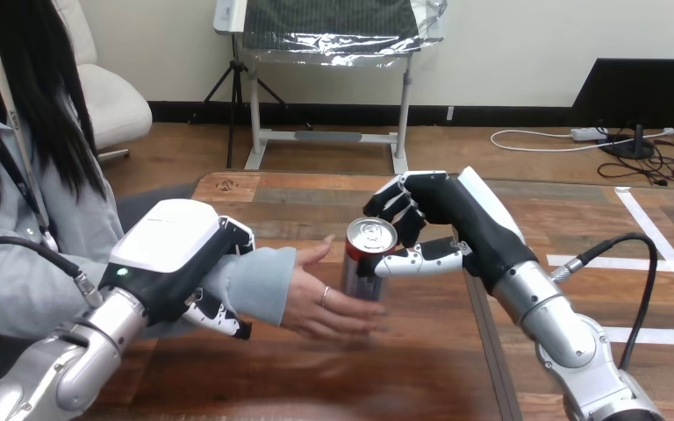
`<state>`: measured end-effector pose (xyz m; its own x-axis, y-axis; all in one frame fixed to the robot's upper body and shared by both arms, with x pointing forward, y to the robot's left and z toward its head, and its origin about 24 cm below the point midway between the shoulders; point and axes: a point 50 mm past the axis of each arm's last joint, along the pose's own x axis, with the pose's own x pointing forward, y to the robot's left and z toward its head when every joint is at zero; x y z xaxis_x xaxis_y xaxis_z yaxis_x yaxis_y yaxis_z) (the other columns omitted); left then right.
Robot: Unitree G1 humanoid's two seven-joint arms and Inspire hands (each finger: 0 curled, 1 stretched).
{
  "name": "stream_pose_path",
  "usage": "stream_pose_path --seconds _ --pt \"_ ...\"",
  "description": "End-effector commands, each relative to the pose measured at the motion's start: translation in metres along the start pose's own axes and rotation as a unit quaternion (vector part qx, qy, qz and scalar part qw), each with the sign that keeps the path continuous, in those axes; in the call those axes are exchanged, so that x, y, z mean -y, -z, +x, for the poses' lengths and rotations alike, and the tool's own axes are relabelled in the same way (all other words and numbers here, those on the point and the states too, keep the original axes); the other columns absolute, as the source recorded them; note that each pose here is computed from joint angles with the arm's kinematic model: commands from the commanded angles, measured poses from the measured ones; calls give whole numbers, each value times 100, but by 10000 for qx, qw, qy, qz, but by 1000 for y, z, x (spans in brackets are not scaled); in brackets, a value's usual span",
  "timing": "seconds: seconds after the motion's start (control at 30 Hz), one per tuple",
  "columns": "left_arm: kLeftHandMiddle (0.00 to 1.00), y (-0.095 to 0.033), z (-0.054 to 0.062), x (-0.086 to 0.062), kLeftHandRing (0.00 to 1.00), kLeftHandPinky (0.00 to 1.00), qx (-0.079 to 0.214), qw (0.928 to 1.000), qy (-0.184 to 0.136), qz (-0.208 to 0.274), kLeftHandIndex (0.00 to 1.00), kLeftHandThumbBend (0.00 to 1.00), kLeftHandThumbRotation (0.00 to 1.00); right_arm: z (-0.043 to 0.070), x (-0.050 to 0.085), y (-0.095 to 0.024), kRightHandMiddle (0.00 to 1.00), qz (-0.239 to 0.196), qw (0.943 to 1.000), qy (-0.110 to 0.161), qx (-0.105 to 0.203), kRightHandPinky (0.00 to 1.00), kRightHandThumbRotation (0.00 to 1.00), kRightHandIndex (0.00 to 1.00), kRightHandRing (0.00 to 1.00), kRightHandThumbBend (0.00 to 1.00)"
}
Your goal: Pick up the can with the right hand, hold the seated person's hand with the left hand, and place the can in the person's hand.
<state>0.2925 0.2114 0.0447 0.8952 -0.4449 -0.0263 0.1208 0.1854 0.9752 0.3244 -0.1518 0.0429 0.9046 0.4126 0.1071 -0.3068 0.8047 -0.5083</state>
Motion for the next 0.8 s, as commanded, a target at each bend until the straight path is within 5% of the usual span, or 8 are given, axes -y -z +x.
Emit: stream_pose_path --seconds 0.0,0.77 --pt "38 -14 26 -37 33 31 426 9964 -735 64 40 93 0 13 11 -26 47 14 9982 236 559 36 0 51 40 76" --pt "37 -18 31 -37 32 31 515 9957 -769 53 40 92 0 5 1 -39 46 17 9969 80 786 35 0 50 39 77"
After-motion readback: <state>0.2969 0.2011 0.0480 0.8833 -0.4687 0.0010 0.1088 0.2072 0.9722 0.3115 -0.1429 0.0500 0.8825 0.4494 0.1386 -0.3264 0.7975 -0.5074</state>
